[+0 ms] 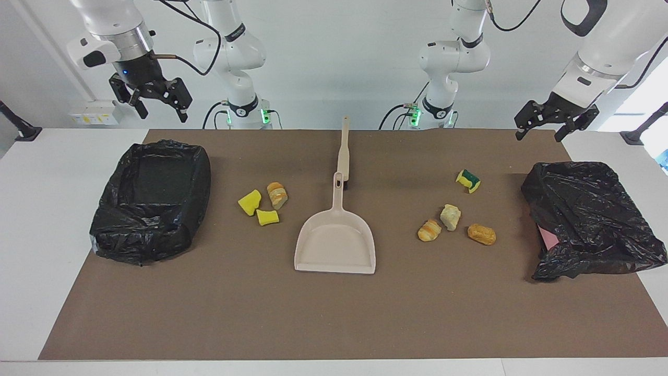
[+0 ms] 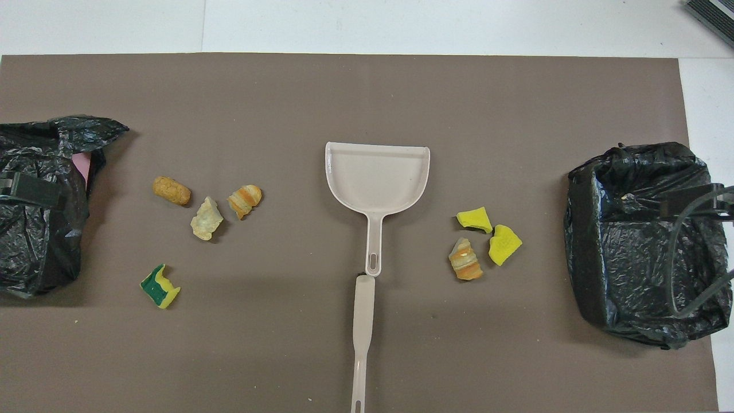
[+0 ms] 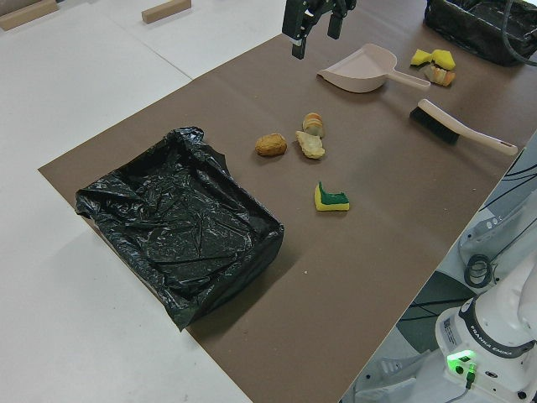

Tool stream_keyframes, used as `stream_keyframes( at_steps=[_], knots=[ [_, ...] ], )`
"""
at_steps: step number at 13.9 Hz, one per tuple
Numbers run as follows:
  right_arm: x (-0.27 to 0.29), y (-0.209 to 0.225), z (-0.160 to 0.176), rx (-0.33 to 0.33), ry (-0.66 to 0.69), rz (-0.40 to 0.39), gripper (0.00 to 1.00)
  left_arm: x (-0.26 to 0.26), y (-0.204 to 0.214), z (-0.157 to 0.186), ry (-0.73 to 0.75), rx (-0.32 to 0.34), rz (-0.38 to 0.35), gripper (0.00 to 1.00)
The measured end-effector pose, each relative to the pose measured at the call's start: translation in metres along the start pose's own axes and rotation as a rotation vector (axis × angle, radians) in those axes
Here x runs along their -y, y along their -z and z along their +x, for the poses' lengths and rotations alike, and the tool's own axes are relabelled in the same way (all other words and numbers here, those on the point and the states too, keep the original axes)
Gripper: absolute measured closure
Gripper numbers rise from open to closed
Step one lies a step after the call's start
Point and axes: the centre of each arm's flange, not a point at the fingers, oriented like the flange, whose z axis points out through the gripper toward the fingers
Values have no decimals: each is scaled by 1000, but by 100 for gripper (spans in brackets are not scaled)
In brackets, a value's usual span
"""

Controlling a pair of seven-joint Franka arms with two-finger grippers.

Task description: Sweep and dump trash in bin

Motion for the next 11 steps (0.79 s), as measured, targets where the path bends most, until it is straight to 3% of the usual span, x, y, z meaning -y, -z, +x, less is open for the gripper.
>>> stream_keyframes(
  at_steps=[11],
  knots=[
    [2,-4,-9,40,6,-2,0,0,0,0,0,1,0,0]
  ],
)
